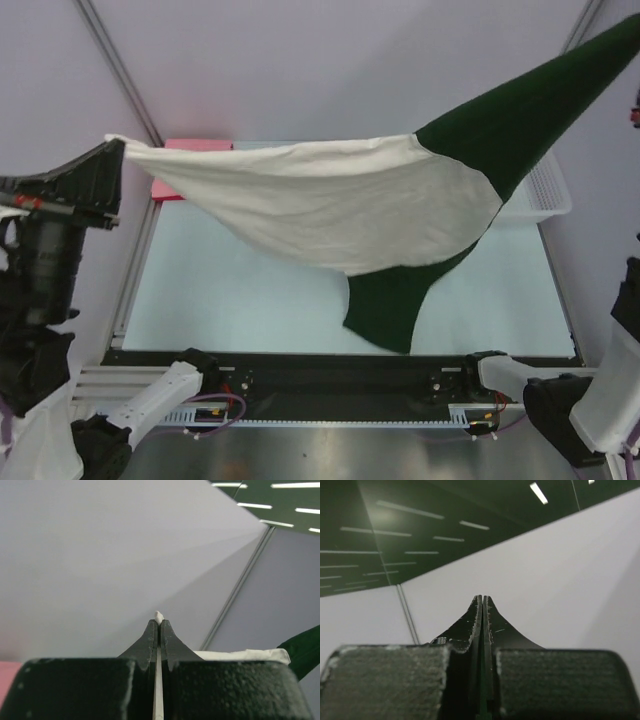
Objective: Fold and stack the t-shirts
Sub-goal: Flatten the tshirt out
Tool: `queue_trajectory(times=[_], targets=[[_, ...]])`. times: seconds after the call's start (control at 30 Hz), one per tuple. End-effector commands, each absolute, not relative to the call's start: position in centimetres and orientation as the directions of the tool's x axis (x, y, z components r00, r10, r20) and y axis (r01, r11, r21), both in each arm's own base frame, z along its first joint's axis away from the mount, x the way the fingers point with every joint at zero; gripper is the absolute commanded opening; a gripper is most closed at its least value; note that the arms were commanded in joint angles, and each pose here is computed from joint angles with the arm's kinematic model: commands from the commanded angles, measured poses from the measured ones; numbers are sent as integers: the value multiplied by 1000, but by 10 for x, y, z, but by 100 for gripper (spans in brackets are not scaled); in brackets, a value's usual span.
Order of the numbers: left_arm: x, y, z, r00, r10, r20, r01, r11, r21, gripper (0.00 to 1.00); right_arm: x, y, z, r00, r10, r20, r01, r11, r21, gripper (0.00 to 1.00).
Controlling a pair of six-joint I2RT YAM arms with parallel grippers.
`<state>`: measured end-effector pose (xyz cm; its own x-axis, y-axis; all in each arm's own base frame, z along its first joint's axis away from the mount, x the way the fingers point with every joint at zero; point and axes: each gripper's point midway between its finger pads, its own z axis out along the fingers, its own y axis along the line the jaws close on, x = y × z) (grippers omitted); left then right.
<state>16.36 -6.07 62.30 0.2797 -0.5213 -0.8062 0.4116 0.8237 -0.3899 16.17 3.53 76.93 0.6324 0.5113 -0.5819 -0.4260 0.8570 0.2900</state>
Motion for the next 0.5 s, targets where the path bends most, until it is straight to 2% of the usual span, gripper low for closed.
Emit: queue_trajectory(times=[0.0, 0.23, 0.37, 0.47], targets=[[105, -40, 661, 390, -597, -701, 497, 777, -386, 1, 64, 23, 807, 752, 532, -389, -491, 846, 208, 0], [60, -31, 687, 418, -668, -615, 593, 714, -373, 0, -15, 12, 818, 782, 566, -262, -541, 825, 165, 0], [59, -31, 697, 426, -678, -599, 604, 706, -370, 0, -18, 11, 823, 771, 591, -239, -568, 807, 163, 0], [77, -35, 700, 421, -680, -601, 586, 709, -391, 0, 10, 12, 825, 761, 594, -261, -563, 804, 191, 0]])
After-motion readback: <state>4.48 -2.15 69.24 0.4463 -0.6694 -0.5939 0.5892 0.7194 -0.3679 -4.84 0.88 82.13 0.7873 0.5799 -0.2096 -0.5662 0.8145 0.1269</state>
